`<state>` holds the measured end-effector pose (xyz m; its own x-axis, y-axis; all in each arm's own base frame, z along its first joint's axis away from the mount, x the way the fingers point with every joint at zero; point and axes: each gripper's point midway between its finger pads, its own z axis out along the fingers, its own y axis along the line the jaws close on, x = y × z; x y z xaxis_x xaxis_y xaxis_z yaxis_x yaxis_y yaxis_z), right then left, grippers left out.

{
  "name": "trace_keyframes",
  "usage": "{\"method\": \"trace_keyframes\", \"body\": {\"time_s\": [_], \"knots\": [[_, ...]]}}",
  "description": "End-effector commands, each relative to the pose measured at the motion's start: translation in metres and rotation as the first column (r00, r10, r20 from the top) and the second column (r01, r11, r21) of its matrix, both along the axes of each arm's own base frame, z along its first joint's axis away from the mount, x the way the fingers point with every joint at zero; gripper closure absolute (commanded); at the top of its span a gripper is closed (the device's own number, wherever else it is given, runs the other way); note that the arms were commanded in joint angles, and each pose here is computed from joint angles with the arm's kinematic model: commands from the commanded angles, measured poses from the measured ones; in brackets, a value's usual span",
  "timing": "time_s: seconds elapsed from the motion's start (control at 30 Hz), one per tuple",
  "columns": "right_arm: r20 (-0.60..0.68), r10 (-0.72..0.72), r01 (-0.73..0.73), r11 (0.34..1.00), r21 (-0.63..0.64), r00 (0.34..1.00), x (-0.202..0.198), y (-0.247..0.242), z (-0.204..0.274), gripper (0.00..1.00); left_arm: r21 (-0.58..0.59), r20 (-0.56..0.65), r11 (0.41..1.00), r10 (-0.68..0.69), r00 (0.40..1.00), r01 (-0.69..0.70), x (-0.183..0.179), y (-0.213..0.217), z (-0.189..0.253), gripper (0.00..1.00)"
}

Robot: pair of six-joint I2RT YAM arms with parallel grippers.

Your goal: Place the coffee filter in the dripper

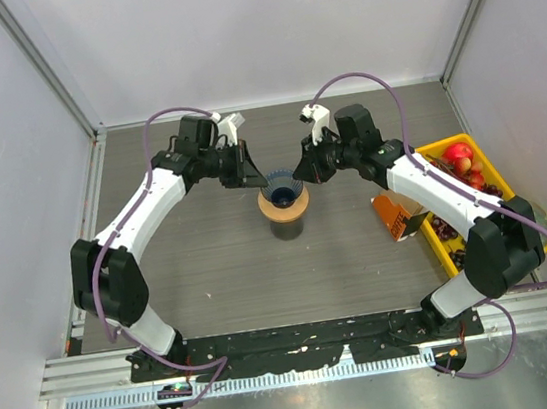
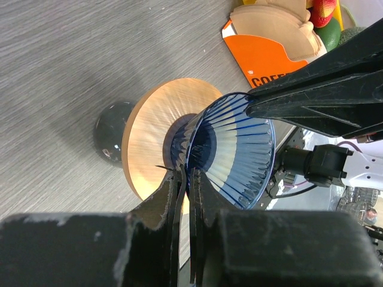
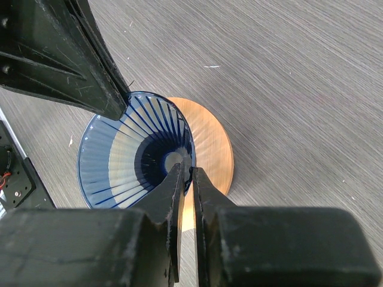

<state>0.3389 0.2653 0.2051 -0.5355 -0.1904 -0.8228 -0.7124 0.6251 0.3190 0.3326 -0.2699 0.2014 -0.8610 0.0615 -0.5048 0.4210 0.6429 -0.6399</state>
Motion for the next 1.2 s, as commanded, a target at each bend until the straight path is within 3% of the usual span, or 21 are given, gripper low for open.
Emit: {"method": "trace_keyframes", "body": {"time_s": [0.0,0.23,0.37,0.57,0.67,0.77,1.17], "knots": [[-0.033,0.025,-0.027,0.997,-0.071,0.999,-0.011,-0.003,-0.026,0.95,0.068,0.003,0.997,-0.040,0.999,0.040,-0.008,0.001,-0.031,1.00],[-0.051,0.023,-0.027,0.997,-0.078,0.998,-0.012,-0.003,-0.032,0.95,0.072,0.009,0.996,-0.046,0.999,0.045,-0.007,0.000,-0.031,0.99],[-0.033,0.037,-0.040,0.996,-0.084,0.999,-0.011,-0.003,-0.026,0.95,0.055,0.035,0.997,-0.053,0.998,0.051,-0.005,-0.002,-0.020,0.86],[-0.021,0.033,-0.034,0.995,-0.089,0.999,-0.011,-0.004,-0.013,0.94,0.046,0.072,0.998,-0.052,0.996,0.049,-0.004,-0.001,-0.001,0.78],[-0.031,0.036,-0.039,0.995,-0.090,0.999,-0.012,-0.004,-0.010,0.87,0.041,0.079,0.998,-0.047,0.996,0.044,-0.004,-0.001,0.005,0.73],[-0.041,0.042,-0.045,0.996,-0.080,0.998,-0.012,-0.002,-0.006,0.71,0.028,0.087,0.999,-0.038,0.995,0.036,-0.003,0.000,0.013,0.66],[0.006,0.048,-0.048,0.998,-0.041,0.999,-0.009,0.002,0.026,0.45,-0.031,0.135,0.999,-0.016,0.991,0.021,0.001,0.004,0.049,0.33]]}}
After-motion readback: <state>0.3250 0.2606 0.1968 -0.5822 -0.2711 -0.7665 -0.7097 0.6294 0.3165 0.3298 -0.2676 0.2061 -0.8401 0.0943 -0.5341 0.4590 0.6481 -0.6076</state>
